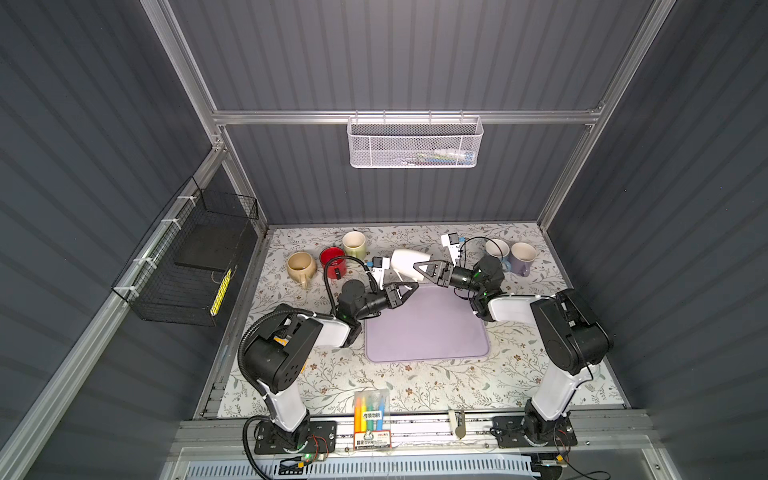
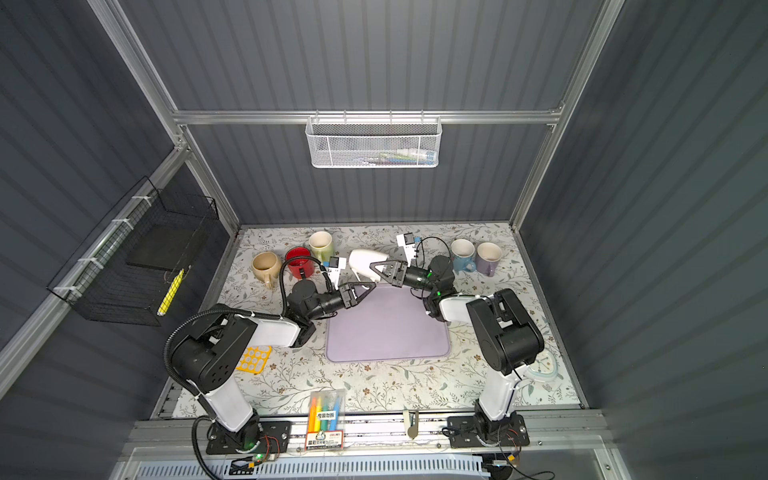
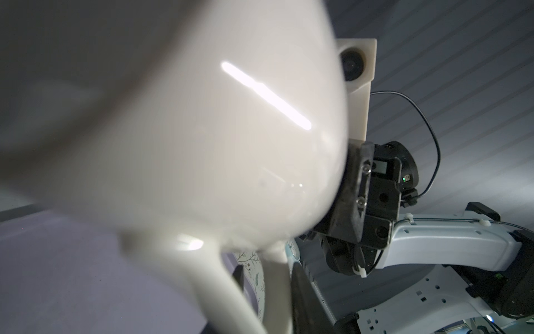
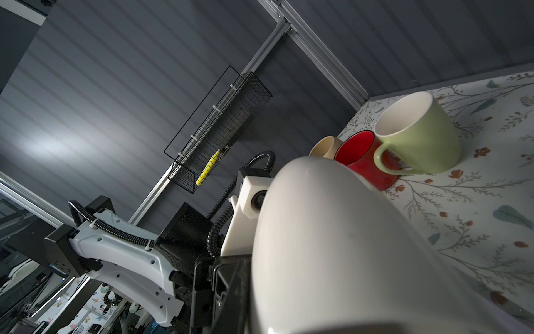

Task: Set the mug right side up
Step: 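Close the right gripper on the white mug's body while the left gripper holds it, then open the left gripper and carry the white mug away with the right gripper, then carry the white mug with the right gripper beside the blue mug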

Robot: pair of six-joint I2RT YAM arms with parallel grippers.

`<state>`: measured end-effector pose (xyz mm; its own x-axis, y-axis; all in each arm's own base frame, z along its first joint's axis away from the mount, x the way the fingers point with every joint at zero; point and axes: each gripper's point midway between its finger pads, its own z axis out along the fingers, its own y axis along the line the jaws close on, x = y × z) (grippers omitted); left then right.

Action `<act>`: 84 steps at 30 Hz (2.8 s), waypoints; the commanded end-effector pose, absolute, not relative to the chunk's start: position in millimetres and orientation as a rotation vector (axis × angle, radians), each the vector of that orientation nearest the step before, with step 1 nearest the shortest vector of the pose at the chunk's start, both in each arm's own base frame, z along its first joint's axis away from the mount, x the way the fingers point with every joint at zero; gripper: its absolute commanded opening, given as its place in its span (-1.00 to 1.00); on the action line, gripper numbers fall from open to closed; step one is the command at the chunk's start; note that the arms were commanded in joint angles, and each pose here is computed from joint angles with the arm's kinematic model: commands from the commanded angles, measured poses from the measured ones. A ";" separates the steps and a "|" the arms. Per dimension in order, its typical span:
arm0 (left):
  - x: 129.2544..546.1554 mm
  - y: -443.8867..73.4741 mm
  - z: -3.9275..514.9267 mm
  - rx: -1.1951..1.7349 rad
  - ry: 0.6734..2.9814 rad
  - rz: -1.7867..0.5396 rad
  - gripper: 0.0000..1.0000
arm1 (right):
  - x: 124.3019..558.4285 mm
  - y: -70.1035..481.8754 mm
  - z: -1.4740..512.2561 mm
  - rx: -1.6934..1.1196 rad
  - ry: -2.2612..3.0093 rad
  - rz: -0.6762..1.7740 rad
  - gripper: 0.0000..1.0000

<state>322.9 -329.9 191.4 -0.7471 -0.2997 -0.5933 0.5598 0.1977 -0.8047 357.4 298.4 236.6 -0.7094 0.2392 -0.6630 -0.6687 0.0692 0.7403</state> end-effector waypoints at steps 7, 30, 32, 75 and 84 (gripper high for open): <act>323.0 -328.4 196.4 0.288 1.794 -1.548 -0.02 | 351.0 303.7 232.2 -0.469 1.700 1.727 -1.00; 321.4 -312.8 192.3 0.301 1.879 -1.374 0.29 | 357.3 286.3 201.3 -0.394 1.802 1.658 -1.00; 321.6 -310.0 194.0 0.307 1.885 -1.345 0.29 | 357.7 285.0 199.4 -0.394 1.819 1.638 -1.00; 323.1 -209.2 218.0 0.425 2.025 -0.584 0.33 | 340.3 218.7 177.0 -0.584 2.475 0.824 -1.00; 317.5 -198.6 207.3 0.437 2.079 -0.513 0.38 | 354.4 198.5 182.8 -0.602 2.580 0.615 -1.00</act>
